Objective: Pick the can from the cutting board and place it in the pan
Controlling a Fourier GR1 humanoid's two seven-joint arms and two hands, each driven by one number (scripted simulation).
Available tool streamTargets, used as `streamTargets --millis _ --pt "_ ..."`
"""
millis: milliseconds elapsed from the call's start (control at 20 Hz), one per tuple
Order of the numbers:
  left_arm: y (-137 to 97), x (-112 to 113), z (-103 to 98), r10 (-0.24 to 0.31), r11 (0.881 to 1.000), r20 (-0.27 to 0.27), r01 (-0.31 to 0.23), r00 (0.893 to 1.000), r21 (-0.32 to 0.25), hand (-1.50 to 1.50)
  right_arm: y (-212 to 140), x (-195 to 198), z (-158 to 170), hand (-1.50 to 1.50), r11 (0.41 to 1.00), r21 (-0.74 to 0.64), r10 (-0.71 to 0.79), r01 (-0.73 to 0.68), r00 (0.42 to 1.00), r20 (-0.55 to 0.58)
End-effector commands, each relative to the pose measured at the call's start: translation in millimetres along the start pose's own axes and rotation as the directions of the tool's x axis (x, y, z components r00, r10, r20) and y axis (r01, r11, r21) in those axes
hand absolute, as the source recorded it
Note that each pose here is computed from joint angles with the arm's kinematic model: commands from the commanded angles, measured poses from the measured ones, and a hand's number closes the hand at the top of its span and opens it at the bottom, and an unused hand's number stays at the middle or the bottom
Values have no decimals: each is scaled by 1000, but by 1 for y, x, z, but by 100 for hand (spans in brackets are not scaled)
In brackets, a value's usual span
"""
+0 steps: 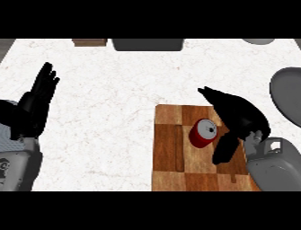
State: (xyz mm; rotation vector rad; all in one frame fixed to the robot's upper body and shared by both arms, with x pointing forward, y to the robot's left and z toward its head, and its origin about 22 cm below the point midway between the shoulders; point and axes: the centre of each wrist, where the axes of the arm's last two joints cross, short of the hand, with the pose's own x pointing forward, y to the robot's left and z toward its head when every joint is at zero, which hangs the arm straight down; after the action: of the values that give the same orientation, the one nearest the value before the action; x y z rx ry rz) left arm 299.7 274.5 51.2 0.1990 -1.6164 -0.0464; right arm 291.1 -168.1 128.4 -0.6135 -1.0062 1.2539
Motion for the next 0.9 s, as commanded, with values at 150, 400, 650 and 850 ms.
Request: streamTargets --millis 150,400,650,850 --pt "-4 0 8 14 1000 -1 -14 1000 -12 0 15 12 -27 -150 998 63 16 -15 1000 -17" --pt "-11 -11 0 0 1000 -4 0 1000 -14 0 21 11 -25 -150 997 59 45 -43 999 -30" --pt "-6 14 -10 -4 1000 5 4 1000 -6 0 34 2 -32 -150 993 99 70 -66 997 -36" --pt "-12 6 -6 -15 1000 -3 15 1000 -2 0 30 -5 -29 -150 991 122 62 -56 997 -41"
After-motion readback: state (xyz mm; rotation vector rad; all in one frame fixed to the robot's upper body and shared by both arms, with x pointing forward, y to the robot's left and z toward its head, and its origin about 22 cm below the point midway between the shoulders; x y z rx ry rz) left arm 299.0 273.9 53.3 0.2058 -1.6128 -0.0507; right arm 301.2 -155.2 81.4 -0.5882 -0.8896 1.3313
